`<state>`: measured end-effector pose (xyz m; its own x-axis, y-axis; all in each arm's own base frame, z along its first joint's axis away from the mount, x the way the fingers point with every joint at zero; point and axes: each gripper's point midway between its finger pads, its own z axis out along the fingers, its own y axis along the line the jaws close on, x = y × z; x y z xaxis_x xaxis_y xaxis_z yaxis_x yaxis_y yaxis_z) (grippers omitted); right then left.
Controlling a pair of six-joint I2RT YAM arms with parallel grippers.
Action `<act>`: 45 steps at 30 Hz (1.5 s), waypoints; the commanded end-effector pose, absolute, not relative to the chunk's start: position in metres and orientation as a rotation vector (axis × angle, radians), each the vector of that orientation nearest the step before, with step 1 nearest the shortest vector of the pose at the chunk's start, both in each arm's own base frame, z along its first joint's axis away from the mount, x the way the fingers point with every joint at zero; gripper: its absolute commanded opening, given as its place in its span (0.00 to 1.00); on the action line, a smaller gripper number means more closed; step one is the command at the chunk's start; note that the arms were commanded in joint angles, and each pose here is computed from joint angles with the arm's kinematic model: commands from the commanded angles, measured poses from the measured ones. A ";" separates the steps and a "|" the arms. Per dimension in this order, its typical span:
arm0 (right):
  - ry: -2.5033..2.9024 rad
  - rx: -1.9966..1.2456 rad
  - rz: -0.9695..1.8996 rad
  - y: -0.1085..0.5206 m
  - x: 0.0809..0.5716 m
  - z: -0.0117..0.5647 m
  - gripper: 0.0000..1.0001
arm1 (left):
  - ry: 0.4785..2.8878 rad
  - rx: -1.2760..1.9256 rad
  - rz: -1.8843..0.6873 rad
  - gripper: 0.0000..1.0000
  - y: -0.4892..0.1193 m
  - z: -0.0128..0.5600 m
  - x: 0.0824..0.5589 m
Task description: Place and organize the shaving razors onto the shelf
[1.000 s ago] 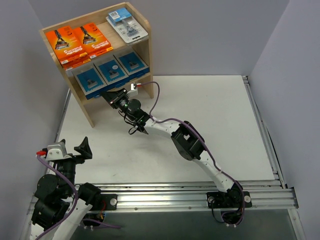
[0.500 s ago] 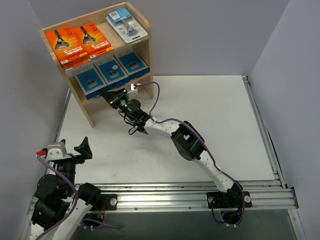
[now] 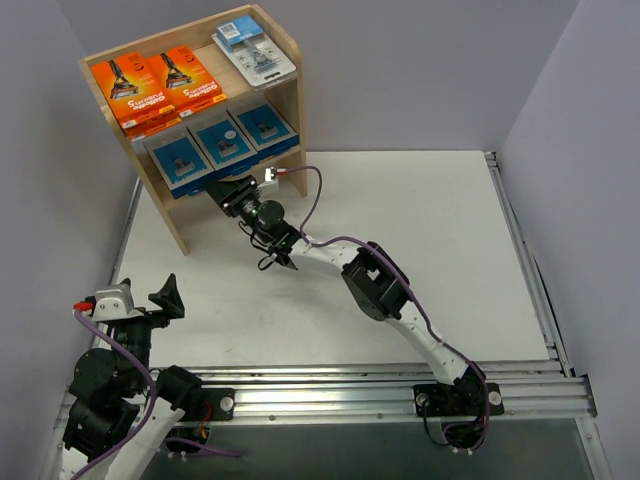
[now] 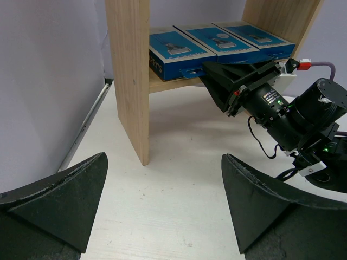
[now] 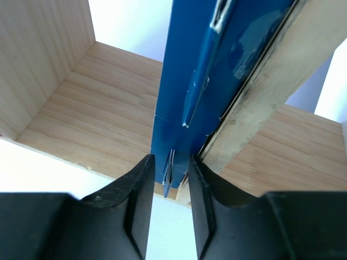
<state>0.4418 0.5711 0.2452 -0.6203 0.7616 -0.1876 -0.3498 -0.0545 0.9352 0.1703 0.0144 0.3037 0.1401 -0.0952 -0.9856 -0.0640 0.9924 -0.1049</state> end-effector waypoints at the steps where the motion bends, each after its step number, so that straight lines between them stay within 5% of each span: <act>1: 1.366 0.484 1.761 0.559 0.450 0.260 0.29 | 1.329 -0.157 -0.065 0.95 0.020 0.321 0.157; 12: 1.368 0.481 1.759 0.555 0.446 0.260 0.39 | 1.333 -0.149 -0.064 0.95 0.019 0.321 0.157; 31: 1.346 0.399 1.701 0.519 0.415 0.273 0.86 | 1.338 -0.155 -0.035 0.95 0.022 0.321 0.158; 45: 1.709 0.049 1.474 0.487 0.356 0.224 0.93 | 1.460 -0.334 0.093 0.93 0.048 0.326 0.161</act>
